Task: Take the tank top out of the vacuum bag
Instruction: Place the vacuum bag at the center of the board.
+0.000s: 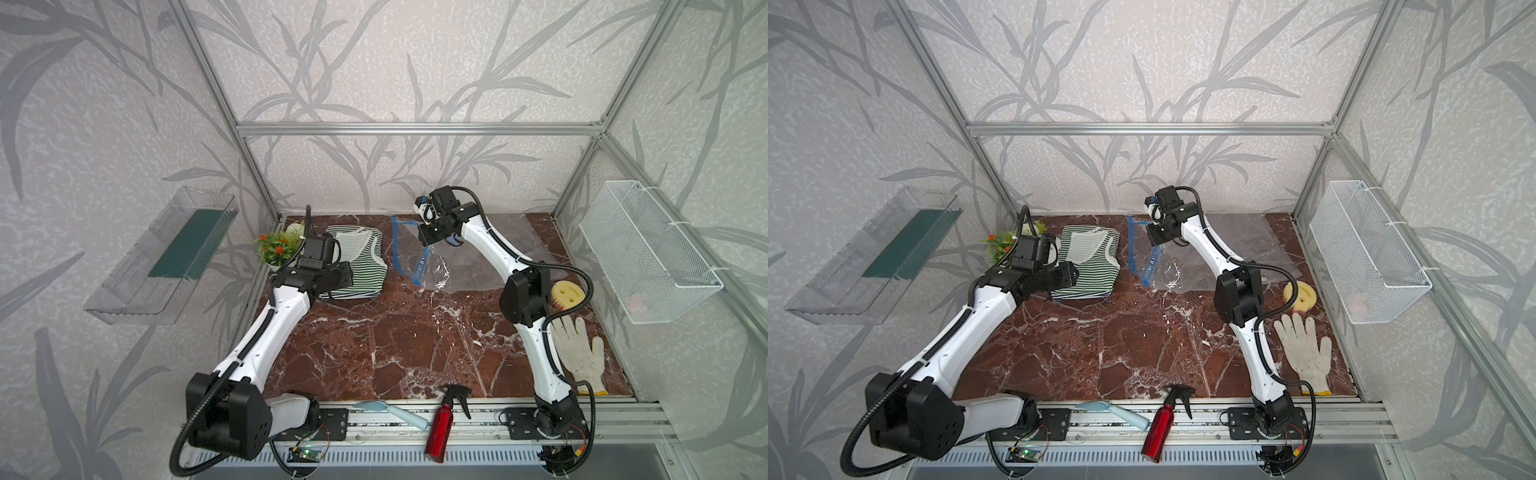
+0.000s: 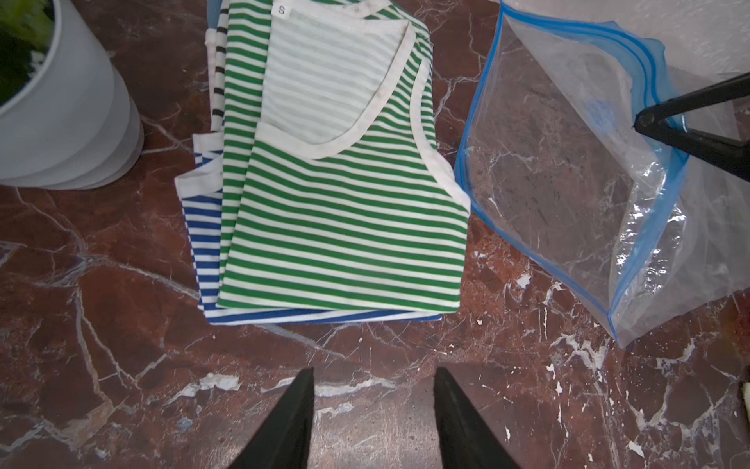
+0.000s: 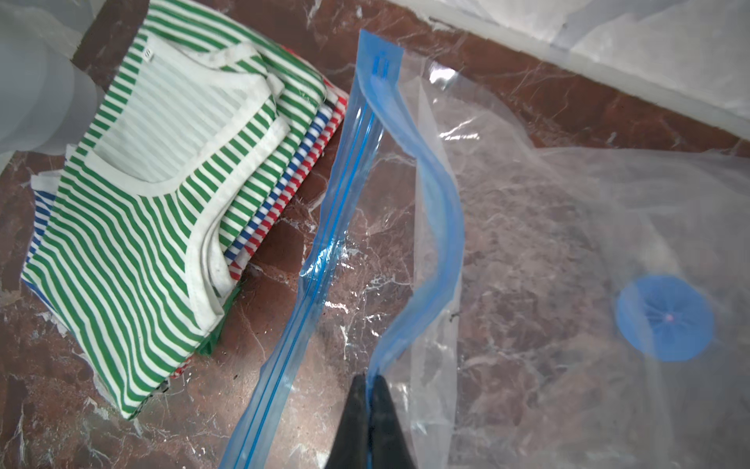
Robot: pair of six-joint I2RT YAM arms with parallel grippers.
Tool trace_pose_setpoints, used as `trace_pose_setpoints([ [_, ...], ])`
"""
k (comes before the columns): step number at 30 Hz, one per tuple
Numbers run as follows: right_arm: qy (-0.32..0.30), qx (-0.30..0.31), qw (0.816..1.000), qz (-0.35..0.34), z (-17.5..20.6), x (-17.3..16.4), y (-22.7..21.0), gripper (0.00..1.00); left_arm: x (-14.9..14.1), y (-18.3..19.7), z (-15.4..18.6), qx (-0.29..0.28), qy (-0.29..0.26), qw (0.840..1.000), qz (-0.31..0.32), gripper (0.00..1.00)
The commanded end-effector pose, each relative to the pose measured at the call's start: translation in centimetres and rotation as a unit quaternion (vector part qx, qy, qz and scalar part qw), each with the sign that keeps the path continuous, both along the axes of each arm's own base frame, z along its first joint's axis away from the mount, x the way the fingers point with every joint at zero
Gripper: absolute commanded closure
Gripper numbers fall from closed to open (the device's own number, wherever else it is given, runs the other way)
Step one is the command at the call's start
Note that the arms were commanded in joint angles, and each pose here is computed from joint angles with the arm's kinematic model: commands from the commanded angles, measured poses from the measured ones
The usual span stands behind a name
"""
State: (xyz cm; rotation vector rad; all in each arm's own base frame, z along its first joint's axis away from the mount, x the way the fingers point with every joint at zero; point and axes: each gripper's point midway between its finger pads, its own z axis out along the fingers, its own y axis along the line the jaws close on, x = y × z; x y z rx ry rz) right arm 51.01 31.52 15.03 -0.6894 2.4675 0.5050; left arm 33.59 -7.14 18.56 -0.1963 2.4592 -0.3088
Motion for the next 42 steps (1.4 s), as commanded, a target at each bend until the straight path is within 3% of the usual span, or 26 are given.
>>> trace_pose_setpoints([
  [1, -0.003, 0.001, 1.000, 0.020, 1.0, -0.8, 1.1, 0.98, -0.5, 0.0, 1.3, -0.004, -0.043, 0.999, -0.007, 0.50],
  [3, -0.006, 0.004, 1.000, 0.023, 1.5, -0.8, 1.5, 0.93, -1.0, 0.5, 1.3, 0.006, -0.045, 0.999, 0.000, 0.49],
  [5, -0.011, 0.004, 1.000, 0.024, 2.1, -0.9, 1.6, 0.78, -1.2, 0.9, 1.1, 0.014, -0.043, 0.999, 0.006, 0.49],
  [8, -0.024, 0.004, 0.999, 0.026, 3.3, -0.9, 1.8, 0.64, -1.3, 1.3, 0.9, 0.024, -0.039, 0.999, 0.013, 0.49],
  [15, -0.061, 0.003, 0.998, 0.025, 6.9, -1.0, 1.7, 0.40, -1.0, 1.8, 0.9, 0.028, -0.041, 0.998, 0.033, 0.48],
  [21, -0.103, 0.010, 0.994, 0.032, 11.1, -1.8, 1.9, 0.28, -0.9, 2.4, 1.4, 0.036, -0.050, 0.997, 0.047, 0.48],
  [25, -0.115, 0.026, 0.992, 0.034, 13.4, -2.7, 1.8, 0.25, -1.0, 3.7, 1.9, 0.051, -0.055, 0.994, 0.081, 0.48],
  [30, -0.131, 0.044, 0.990, 0.038, 17.5, -4.9, 0.8, 0.17, -1.0, 5.4, 4.3, 0.074, -0.092, 0.986, 0.121, 0.48],
  [36, -0.131, 0.069, 0.989, -0.024, 21.1, -7.4, -5.0, 0.00, -2.1, 9.5, 5.0, 0.142, -0.116, 0.959, 0.216, 0.48],
  [38, -0.134, 0.108, 0.983, -0.063, 21.6, -7.9, -8.0, 0.01, -2.7, 11.0, 4.5, 0.175, -0.110, 0.946, 0.249, 0.48],
  [40, -0.163, 0.172, 0.964, -0.121, 22.4, -8.3, -12.1, 0.01, -3.0, 12.1, 3.7, 0.209, -0.103, 0.935, 0.267, 0.48],
  [42, -0.202, 0.239, 0.929, -0.196, 22.5, -9.1, -17.8, 0.01, -3.3, 12.7, 2.7, 0.229, -0.093, 0.929, 0.275, 0.47],
])
